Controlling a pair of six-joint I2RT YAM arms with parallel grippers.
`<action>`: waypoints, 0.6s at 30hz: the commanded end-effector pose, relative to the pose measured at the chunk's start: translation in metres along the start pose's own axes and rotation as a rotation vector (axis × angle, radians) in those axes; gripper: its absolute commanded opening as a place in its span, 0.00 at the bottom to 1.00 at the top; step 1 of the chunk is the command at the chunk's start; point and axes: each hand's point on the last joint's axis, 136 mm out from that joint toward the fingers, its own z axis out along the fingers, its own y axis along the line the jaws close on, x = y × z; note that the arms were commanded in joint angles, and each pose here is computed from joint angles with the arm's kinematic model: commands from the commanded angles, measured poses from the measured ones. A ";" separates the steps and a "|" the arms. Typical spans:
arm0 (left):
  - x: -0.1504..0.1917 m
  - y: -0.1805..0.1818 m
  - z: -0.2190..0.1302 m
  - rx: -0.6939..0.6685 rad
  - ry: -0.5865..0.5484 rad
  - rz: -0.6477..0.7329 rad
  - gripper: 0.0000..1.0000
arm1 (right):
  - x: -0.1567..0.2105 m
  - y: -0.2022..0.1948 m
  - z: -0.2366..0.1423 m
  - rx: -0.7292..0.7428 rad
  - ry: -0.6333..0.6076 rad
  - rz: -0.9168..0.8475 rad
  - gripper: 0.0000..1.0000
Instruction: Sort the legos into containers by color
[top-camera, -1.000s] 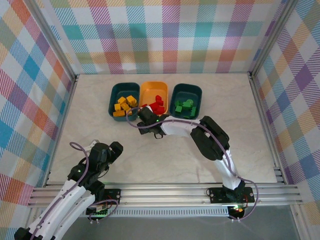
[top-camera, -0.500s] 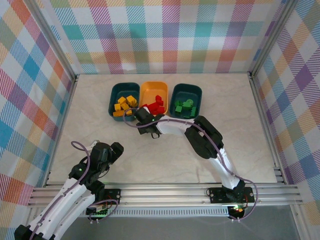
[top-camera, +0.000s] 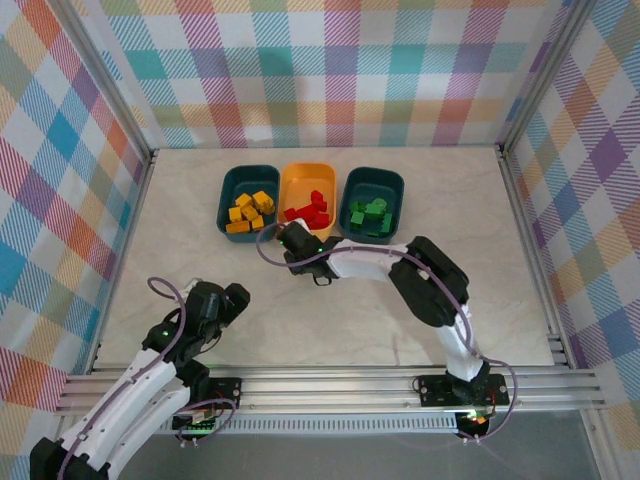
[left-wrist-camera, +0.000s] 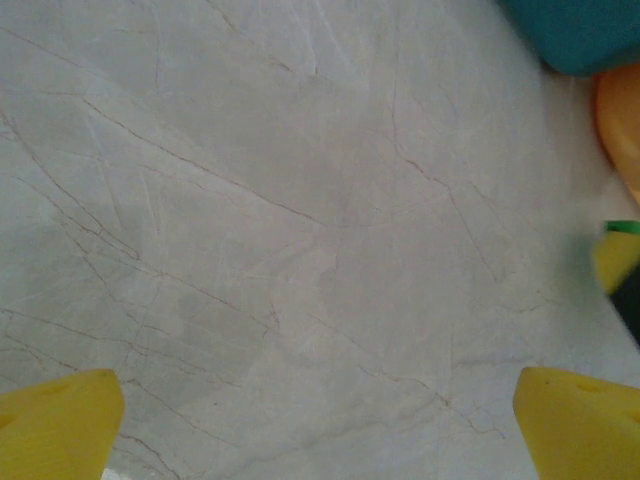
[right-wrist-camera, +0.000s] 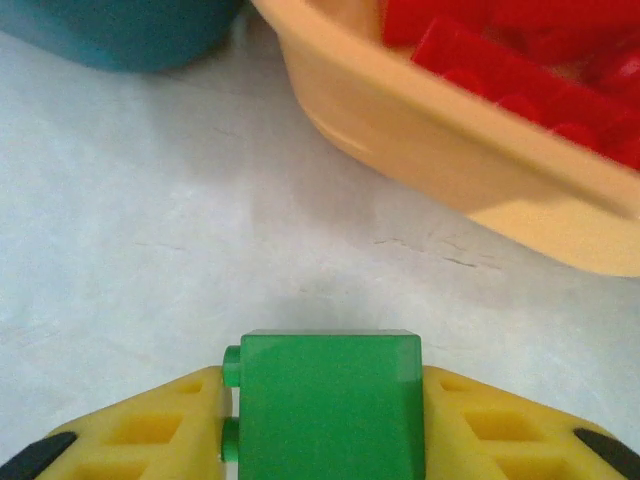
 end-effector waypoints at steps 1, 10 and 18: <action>-0.003 -0.013 0.003 0.032 0.006 0.013 1.00 | -0.040 -0.002 -0.042 -0.001 -0.146 0.000 0.43; -0.005 -0.028 0.004 0.030 0.038 0.046 1.00 | -0.078 -0.100 -0.069 0.095 -0.212 0.132 0.43; 0.002 -0.023 0.011 0.012 0.069 0.073 1.00 | -0.054 -0.207 -0.027 0.175 -0.062 0.337 0.43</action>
